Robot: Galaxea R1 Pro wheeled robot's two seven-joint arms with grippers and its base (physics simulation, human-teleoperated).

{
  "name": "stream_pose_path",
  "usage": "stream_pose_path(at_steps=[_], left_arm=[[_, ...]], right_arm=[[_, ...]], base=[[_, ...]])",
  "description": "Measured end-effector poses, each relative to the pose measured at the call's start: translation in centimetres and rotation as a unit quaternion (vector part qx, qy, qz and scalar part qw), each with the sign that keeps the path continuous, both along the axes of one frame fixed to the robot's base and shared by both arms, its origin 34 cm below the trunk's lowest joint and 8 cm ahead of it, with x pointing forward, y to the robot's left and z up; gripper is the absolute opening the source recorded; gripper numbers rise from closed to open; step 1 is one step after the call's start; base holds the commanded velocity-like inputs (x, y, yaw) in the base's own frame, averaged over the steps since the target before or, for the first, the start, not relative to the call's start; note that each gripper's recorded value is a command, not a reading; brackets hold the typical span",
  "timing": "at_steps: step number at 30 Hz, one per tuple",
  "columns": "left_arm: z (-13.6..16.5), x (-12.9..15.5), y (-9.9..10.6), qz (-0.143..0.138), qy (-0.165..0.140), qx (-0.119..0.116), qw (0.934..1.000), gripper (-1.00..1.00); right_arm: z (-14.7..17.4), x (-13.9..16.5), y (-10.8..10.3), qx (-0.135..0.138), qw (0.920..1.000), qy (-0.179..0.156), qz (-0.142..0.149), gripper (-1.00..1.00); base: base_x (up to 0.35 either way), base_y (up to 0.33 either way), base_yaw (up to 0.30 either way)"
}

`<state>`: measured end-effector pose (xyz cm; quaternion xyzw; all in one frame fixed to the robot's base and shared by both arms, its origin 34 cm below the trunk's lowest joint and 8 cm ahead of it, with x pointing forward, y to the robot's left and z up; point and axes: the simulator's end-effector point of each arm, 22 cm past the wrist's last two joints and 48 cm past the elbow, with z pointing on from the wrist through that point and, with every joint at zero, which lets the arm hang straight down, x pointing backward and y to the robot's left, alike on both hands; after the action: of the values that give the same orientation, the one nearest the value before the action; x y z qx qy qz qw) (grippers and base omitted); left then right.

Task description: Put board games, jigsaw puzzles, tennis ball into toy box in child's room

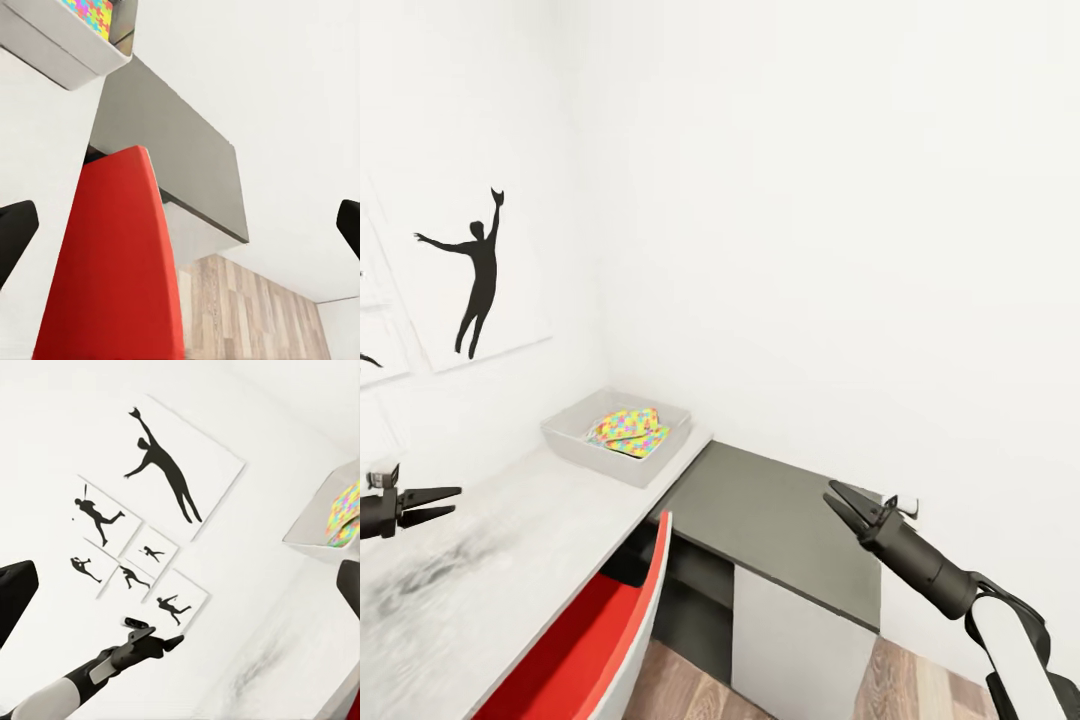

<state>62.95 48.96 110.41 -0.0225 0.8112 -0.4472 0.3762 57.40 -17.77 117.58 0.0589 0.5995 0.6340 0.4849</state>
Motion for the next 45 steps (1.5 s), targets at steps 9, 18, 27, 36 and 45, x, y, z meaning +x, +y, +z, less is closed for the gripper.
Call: stream_pose_path(at_steps=[9, 18, 27, 36, 45], left_arm=[[0.0, 0.0, -0.1, -0.001, 0.0, 0.0, 1.0, 1.0], [-0.1, 0.0, -0.1, -0.001, 0.001, 0.0, 1.0, 1.0], [-0.5, 0.2, -0.5, -0.004, 0.004, -0.002, 1.0, 1.0], [-0.8, 0.4, -0.8, -0.007, 0.005, -0.003, 1.0, 1.0], [-0.9, 0.6, -1.4, -0.01, 0.005, -0.006, 0.9999, 1.0]], right_arm=[[-0.1, 0.2, -0.2, -0.001, 1.0, -0.001, -0.006, 1.0], [-0.2, 0.3, -0.3, -0.003, 1.0, 0.002, -0.009, 1.0], [-0.6, 0.6, -0.4, -0.007, 0.9999, 0.008, -0.013, 1.0], [-5.1, 3.3, -2.2, -0.081, 0.9895, 0.098, -0.068, 1.0], [3.9, 13.3, -0.8, -0.224, 0.9598, 0.12, -0.119, 1.0]], base=[[-0.029, 0.001, 0.281], [-0.001, 0.0, 0.283], [0.0, 0.0, 0.259], [0.0, 0.0, 0.082], [0.0, 0.0, 0.002]])
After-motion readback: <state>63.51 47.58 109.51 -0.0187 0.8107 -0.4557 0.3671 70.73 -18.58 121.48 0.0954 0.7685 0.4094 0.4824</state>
